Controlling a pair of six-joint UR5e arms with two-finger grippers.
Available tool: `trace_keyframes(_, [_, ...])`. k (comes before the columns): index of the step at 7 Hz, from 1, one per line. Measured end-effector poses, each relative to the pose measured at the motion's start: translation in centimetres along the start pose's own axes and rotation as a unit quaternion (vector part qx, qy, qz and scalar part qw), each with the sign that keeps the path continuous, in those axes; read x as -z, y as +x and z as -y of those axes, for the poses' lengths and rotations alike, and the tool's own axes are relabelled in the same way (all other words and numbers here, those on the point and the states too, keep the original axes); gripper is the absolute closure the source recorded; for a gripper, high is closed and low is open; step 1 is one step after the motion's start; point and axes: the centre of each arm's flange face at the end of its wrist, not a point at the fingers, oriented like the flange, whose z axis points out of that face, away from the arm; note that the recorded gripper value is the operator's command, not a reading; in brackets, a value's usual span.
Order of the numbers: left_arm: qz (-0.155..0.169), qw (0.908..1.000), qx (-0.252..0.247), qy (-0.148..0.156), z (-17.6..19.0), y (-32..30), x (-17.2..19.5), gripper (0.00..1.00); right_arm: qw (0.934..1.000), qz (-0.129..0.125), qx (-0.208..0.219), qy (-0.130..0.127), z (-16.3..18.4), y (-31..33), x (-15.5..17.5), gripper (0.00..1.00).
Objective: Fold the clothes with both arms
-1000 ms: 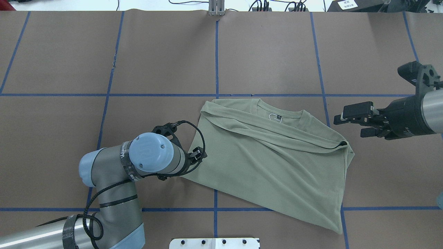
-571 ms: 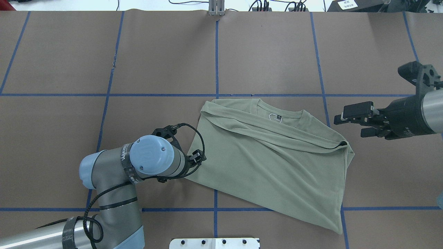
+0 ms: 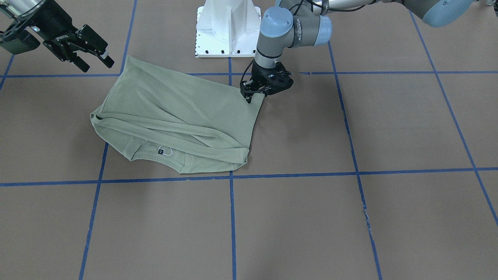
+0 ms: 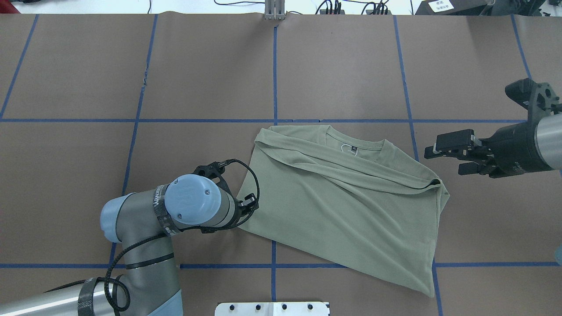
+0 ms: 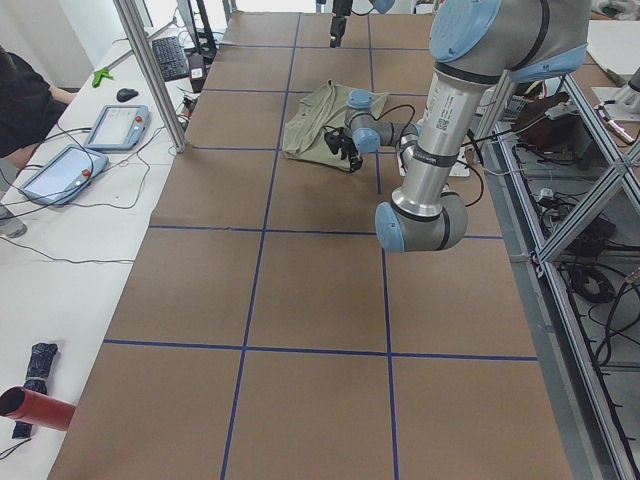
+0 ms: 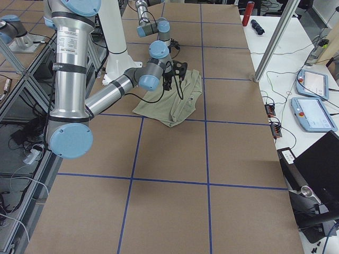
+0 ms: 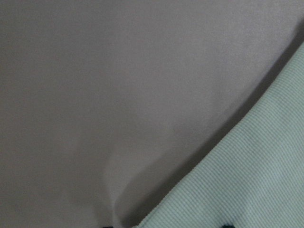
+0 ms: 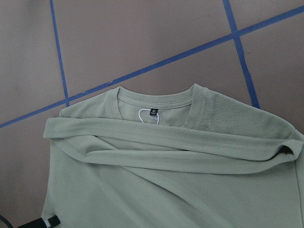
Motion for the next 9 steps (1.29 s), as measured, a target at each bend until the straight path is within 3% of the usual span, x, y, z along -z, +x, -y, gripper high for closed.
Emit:
trace_keyframes(1, [0.002,1.0000,0.000,0.000,0.0,-0.2,-0.1,1.00,1.0000,0.000,0.000,0.000,0.0,0.0,0.0,0.00])
trace_keyframes(6, [-0.003,1.0000,0.002,0.005,0.8,-0.1,0.8,1.00,1.0000,0.000,0.000,0.000,0.0,-0.2,-0.1,0.00])
trace_keyframes(9, [-0.006,0.9992,0.002,0.040,6.3,0.4,2.6,1.00,1.0000,0.002,0.001,0.001,0.0,-0.3,0.0,0.00])
